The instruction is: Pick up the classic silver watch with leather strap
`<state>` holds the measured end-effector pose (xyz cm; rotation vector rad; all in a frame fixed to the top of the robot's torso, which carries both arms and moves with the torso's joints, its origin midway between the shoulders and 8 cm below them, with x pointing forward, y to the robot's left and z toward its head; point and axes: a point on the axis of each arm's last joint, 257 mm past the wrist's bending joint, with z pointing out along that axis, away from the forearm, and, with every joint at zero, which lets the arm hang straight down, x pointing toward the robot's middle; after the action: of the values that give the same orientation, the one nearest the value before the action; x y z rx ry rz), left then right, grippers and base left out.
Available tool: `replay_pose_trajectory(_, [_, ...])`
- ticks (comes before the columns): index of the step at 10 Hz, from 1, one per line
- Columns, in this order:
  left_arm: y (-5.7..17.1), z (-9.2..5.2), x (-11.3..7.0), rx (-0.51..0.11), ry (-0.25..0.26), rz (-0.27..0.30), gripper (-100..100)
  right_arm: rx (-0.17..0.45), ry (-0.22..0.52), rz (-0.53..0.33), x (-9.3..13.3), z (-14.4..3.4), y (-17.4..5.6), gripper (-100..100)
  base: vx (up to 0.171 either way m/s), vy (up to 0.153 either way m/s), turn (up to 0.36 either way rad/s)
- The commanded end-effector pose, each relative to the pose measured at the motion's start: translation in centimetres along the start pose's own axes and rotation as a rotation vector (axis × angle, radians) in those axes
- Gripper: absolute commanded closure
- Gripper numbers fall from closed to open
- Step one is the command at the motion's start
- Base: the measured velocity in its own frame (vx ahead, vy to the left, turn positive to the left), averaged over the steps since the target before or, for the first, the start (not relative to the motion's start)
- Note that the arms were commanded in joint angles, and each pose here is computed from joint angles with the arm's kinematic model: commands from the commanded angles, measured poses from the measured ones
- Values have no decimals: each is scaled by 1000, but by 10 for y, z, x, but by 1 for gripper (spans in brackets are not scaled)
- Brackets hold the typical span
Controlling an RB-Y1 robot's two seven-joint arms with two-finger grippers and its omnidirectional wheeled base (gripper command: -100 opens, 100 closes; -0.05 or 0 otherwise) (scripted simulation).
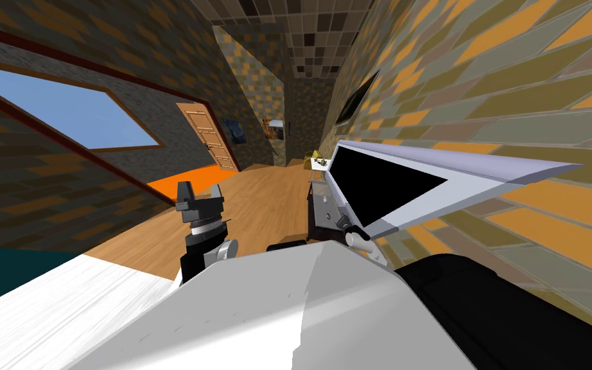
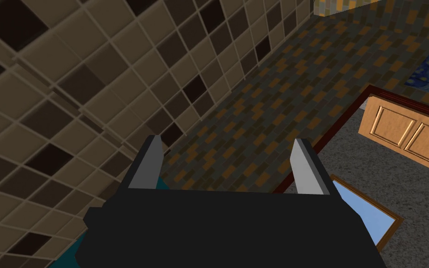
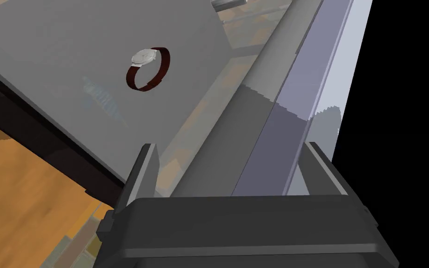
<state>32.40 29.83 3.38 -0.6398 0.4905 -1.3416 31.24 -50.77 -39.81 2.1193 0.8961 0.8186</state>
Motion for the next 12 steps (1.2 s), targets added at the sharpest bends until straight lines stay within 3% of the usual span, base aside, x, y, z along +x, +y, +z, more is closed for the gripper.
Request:
replay_pose_trajectory(1, [0, 0, 0, 0, 0, 0, 0, 59, -42, 75, -20, 4, -14, -100, 81, 29, -61])
replay_pose_trajectory(4, [0, 0, 0, 0, 0, 0, 0, 126, -85, 142, -39, 7, -31, -100, 81, 15, -29])
replay_pose_trajectory(6, [0, 0, 0, 0, 0, 0, 0, 190, -136, 270, -60, 10, -41, -100, 124, -3, -57])
replay_pose_trajectory(9, [0, 0, 0, 0, 0, 0, 0, 270, -192, 354, -81, 8, -66, -100, 93, 6, -19])
replay_pose_trajectory(10, [0, 0, 0, 0, 0, 0, 0, 301, -217, 424, -89, 9, -72, -100, 98, 1, -23])
replay_pose_trajectory(11, [0, 0, 0, 0, 0, 0, 0, 314, -226, 427, -91, 7, -77, -100, 87, 1, -11])
replay_pose_trajectory(12, [0, 0, 0, 0, 0, 0, 0, 346, -249, 497, -97, 7, -82, -100, 94, -6, -32])
